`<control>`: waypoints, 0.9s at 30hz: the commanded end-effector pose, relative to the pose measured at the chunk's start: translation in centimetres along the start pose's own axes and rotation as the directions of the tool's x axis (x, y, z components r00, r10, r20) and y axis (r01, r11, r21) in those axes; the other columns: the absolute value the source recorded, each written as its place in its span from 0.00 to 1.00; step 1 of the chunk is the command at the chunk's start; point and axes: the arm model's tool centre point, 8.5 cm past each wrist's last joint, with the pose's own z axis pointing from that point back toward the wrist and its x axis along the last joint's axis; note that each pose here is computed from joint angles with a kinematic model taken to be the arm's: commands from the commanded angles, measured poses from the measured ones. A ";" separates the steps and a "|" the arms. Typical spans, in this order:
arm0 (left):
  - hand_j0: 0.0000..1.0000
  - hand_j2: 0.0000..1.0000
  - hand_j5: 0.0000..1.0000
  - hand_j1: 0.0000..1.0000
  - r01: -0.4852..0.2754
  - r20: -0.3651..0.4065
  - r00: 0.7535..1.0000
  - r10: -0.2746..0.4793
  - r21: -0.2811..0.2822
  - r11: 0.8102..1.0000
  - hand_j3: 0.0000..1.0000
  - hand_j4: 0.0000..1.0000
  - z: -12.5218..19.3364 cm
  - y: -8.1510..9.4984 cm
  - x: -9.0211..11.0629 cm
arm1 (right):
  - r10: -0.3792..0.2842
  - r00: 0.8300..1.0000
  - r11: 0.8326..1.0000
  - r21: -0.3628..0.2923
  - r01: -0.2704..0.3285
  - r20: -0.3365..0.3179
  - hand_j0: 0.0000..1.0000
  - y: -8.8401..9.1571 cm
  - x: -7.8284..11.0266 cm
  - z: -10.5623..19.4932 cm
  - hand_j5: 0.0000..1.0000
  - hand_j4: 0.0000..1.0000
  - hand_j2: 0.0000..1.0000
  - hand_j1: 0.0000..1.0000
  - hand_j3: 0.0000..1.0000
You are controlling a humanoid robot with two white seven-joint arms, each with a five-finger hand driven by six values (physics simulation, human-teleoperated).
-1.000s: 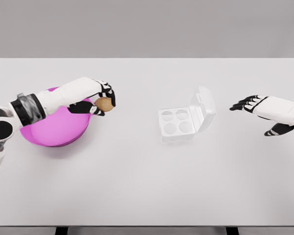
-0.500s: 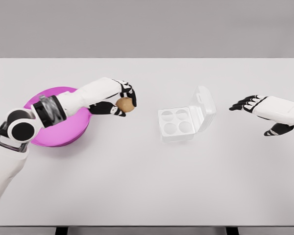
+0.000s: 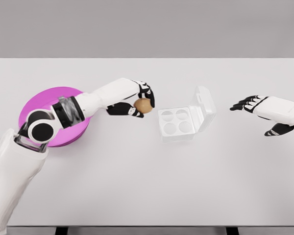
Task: Pack egg into the box and close the box lid
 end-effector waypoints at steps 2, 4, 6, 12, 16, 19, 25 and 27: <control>0.40 0.40 0.40 0.40 -0.009 0.016 1.000 0.008 0.005 1.000 0.40 0.40 -0.7 -0.3 0.5 | -0.005 1.000 1.000 -0.003 0.005 0.000 1.00 -0.1 0.0 0.0 1.00 1.00 1.00 1.00 1.00; 0.40 0.40 0.40 0.40 -0.022 0.020 1.000 0.022 0.006 1.000 0.40 0.40 -1.1 -0.6 0.6 | -0.006 1.000 1.000 -0.003 0.006 -0.001 1.00 0.0 -0.1 0.1 1.00 1.00 1.00 1.00 1.00; 0.40 0.40 0.40 0.40 -0.035 0.016 0.999 0.035 0.001 0.999 0.40 0.40 -1.4 -0.9 0.3 | -0.006 1.000 1.000 -0.003 0.006 -0.001 1.00 0.0 -0.1 0.1 1.00 1.00 1.00 1.00 1.00; 0.40 0.40 0.40 0.40 -0.056 0.036 0.998 0.057 -0.030 0.998 0.40 0.40 -2.6 -2.3 0.8 | -0.008 1.000 1.000 0.000 0.008 -0.001 1.00 0.1 0.0 0.1 1.00 1.00 1.00 1.00 1.00; 0.40 0.40 0.40 0.40 -0.077 0.036 0.996 0.078 -0.038 0.996 0.40 0.40 -4.5 -3.2 0.9 | -0.006 1.000 1.000 -0.002 0.006 0.000 1.00 0.0 0.0 0.0 1.00 1.00 1.00 1.00 1.00; 0.40 0.40 0.40 0.40 -0.093 0.031 0.995 0.094 -0.042 0.995 0.40 0.40 -5.1 -3.4 0.6 | -0.007 1.000 1.000 -0.001 0.007 0.000 1.00 0.1 0.0 0.0 1.00 1.00 1.00 1.00 1.00; 0.40 0.40 0.40 0.40 -0.114 0.035 0.993 0.116 -0.051 0.992 0.40 0.40 -5.9 -4.0 0.6 | -0.007 1.000 1.000 -0.001 0.007 0.000 1.00 0.1 0.0 0.0 1.00 1.00 1.00 1.00 1.00; 0.40 0.40 0.40 0.40 -0.123 0.032 0.992 0.125 -0.057 0.991 0.40 0.40 -6.3 -4.3 0.5 | -0.004 1.000 1.000 -0.002 0.004 0.002 1.00 0.0 0.1 0.0 1.00 1.00 1.00 1.00 1.00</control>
